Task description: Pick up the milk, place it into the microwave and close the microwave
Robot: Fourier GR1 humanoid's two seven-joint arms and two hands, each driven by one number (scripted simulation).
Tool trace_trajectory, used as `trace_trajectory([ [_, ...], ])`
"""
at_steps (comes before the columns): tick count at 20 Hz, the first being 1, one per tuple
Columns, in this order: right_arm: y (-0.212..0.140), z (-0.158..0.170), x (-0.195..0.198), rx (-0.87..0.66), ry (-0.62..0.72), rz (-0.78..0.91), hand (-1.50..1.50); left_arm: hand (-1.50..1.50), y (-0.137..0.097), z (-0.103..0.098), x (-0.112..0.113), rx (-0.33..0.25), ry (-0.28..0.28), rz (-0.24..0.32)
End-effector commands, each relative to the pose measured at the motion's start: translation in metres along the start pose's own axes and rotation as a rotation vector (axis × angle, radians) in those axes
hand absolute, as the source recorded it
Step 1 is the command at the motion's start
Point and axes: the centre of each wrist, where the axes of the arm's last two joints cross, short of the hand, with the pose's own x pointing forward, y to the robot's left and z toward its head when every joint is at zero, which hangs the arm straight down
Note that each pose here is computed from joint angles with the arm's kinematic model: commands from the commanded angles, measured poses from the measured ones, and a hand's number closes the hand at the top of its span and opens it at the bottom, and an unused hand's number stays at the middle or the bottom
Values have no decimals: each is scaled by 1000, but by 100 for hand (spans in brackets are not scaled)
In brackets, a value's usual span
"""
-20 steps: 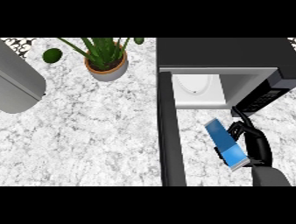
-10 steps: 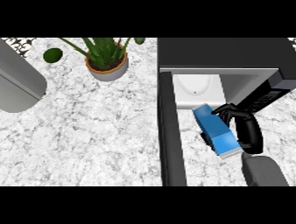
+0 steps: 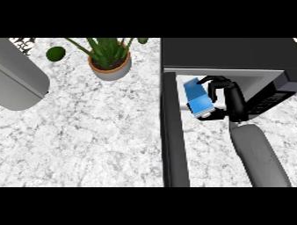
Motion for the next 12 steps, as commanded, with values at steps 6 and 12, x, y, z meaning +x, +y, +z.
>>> trace_trajectory([
  [6, 13, -47, -12, -43, 60, 200, 150, -150, 5, -8, -1, -7, -42, -12],
  [12, 5, -75, -12, -105, 74, 243, 150, -150, 6, -10, -10, -30, -39, 19],
])
